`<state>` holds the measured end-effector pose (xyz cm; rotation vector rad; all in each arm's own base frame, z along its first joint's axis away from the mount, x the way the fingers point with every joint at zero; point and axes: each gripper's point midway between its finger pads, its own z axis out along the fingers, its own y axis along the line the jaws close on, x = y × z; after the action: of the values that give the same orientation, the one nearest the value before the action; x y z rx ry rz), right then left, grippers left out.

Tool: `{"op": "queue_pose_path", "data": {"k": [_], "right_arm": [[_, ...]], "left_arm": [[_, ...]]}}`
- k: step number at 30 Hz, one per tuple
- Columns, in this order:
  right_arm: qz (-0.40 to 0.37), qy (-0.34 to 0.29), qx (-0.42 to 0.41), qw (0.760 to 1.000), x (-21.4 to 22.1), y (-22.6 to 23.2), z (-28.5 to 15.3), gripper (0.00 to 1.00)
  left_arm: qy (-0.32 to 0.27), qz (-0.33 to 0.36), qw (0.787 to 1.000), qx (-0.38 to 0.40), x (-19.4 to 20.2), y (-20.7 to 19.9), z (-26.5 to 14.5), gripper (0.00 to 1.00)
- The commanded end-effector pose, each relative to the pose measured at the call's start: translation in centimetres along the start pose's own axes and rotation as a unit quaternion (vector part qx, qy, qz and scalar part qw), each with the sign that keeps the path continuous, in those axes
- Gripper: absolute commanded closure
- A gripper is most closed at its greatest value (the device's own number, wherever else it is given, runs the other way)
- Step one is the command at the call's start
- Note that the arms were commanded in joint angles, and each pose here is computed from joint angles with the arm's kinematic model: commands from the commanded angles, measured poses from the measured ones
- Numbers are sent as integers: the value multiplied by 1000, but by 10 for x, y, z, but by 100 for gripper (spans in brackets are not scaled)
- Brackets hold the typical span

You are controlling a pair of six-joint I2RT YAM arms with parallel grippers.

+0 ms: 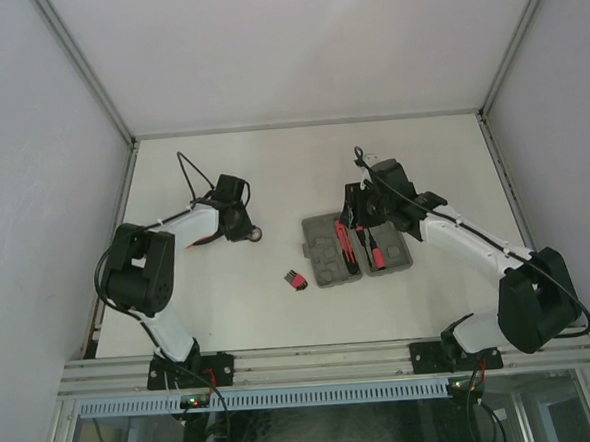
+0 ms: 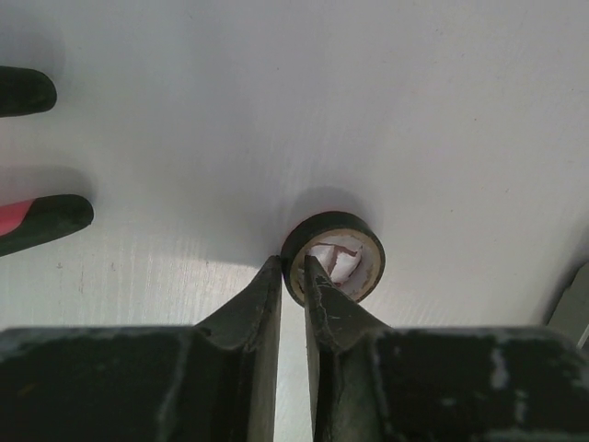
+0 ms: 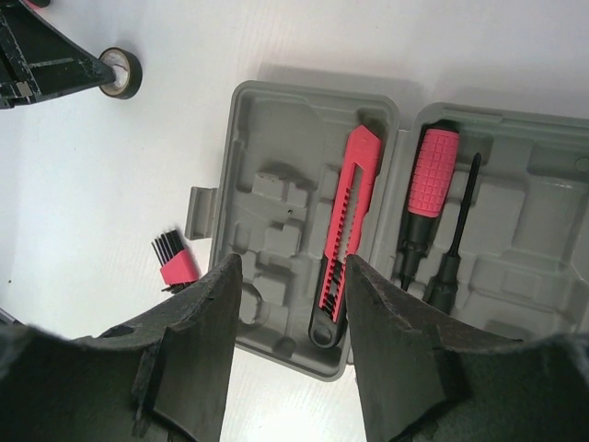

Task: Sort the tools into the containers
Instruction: Pick up the engineering item from the center of the board.

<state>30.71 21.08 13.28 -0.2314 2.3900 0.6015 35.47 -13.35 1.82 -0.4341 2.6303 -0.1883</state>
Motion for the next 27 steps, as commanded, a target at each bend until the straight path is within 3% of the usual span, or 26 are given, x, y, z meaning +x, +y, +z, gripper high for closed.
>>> {"op": "queue_pose_path", "data": {"k": [1,9,16,27], "right_arm": [[5,-11,-7,1000,-7,4,-1,52],[7,-16,-9,1000,-9,5,-3,52],[-3,-47,-22,999,-23,13,-14,52],[-24,-159,-79,984,-64,40,-63,46]], "left_arm": [[-25,-4,1000,17,-22,-14,-1,83],[-31,-2,999,23,-23,-14,-6,94],[-49,16,993,107,-29,-40,-33,99],[-131,42,945,297,-64,-107,-134,100]]}}
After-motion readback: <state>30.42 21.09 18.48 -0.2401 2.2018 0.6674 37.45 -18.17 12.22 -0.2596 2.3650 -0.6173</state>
